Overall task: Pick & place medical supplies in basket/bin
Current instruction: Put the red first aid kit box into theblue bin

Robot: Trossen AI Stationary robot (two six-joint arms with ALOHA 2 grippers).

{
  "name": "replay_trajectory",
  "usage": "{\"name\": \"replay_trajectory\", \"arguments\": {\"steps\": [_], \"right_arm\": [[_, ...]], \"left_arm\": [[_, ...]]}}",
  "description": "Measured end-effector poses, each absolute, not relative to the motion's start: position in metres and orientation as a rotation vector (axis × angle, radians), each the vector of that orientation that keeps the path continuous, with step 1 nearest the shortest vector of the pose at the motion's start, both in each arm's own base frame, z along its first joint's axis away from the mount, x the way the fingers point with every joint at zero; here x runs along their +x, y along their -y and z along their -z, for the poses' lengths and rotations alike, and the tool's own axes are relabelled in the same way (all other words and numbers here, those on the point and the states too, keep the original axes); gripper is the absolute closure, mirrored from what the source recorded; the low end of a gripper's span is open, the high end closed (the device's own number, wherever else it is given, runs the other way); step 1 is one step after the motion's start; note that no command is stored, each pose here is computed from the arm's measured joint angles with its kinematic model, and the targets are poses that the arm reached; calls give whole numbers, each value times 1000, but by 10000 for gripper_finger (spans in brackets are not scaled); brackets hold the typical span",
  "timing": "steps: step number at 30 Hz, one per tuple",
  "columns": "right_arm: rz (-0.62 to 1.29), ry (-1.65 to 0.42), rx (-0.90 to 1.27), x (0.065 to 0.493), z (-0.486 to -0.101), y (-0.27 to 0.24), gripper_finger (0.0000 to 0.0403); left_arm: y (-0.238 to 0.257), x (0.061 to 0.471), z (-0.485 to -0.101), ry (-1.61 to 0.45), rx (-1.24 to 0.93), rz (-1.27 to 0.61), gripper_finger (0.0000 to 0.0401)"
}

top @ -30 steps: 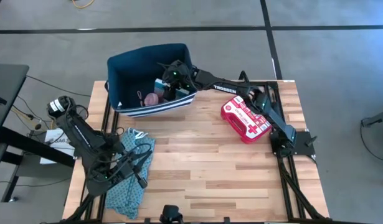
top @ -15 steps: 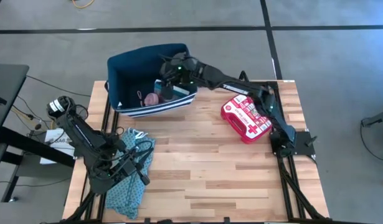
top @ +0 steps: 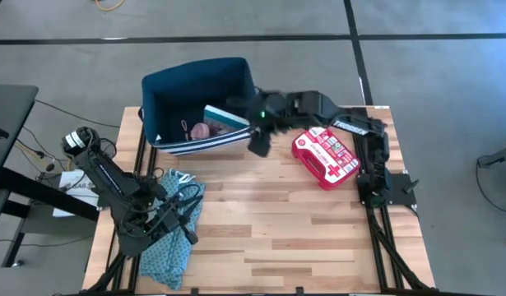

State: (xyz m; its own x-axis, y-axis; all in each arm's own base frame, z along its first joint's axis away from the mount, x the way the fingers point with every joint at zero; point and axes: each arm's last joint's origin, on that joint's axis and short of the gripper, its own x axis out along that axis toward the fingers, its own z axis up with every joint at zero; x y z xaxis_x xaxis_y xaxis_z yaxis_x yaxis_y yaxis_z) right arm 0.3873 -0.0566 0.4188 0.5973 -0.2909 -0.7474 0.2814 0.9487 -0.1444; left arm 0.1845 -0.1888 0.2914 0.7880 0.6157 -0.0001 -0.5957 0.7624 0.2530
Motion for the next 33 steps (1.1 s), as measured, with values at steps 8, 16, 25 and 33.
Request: {"name": "replay_trajectory", "arguments": {"steps": [8, 16, 25, 33], "right_arm": [[286, -1245, 178, 376, -379, 13, 217], [120, -1428, 215, 375, -342, -8, 234], [307, -1659, 171, 340, -291, 7, 229], [526, -1540, 261, 285, -252, 22, 227]], "left_arm": [[191, 186, -289, -67, 186, -575, 401], [194, 186, -285, -65, 148, -505, 401], [195, 185, -285, -63, 147, -507, 401], [194, 186, -286, -62, 150, -530, 401]]}}
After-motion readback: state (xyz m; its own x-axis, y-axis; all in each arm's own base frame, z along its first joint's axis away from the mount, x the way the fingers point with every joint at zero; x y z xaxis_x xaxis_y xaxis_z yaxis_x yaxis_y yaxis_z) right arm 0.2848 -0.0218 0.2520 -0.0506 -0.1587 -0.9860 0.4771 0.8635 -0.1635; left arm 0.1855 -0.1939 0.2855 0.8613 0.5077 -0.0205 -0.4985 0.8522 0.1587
